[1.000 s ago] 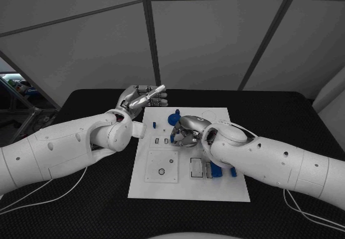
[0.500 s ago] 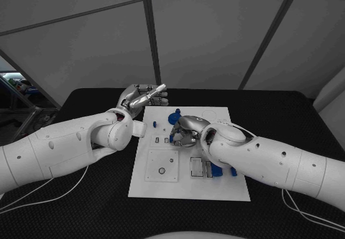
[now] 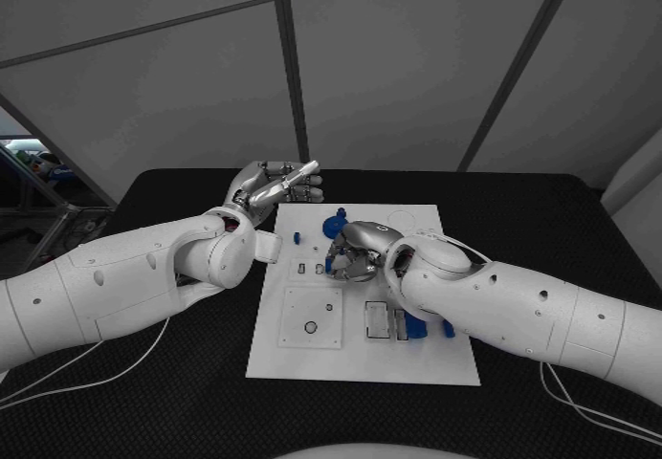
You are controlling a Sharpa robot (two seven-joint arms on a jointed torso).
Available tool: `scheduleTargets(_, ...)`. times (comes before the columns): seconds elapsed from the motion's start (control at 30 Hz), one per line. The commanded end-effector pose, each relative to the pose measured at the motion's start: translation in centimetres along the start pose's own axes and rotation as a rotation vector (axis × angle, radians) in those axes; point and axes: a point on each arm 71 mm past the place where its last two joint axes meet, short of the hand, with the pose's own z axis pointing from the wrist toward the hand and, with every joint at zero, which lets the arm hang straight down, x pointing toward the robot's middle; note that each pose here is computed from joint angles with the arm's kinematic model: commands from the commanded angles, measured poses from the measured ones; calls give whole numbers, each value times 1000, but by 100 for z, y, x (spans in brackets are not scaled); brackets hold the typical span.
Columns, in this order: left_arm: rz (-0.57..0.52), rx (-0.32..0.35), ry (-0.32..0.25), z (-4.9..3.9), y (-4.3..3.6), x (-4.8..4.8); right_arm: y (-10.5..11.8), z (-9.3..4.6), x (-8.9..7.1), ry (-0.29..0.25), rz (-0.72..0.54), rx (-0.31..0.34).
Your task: Assemble the parts on the task board
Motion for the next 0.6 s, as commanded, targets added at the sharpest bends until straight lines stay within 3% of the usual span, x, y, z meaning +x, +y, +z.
scheduleTargets(0.03, 0, 6, 11, 6, -12, 13, -17, -3, 31, 18, -11, 6)
scheduleTargets(0.6, -1, 3, 11, 7, -10, 12, -21, -5, 30, 17, -13, 7)
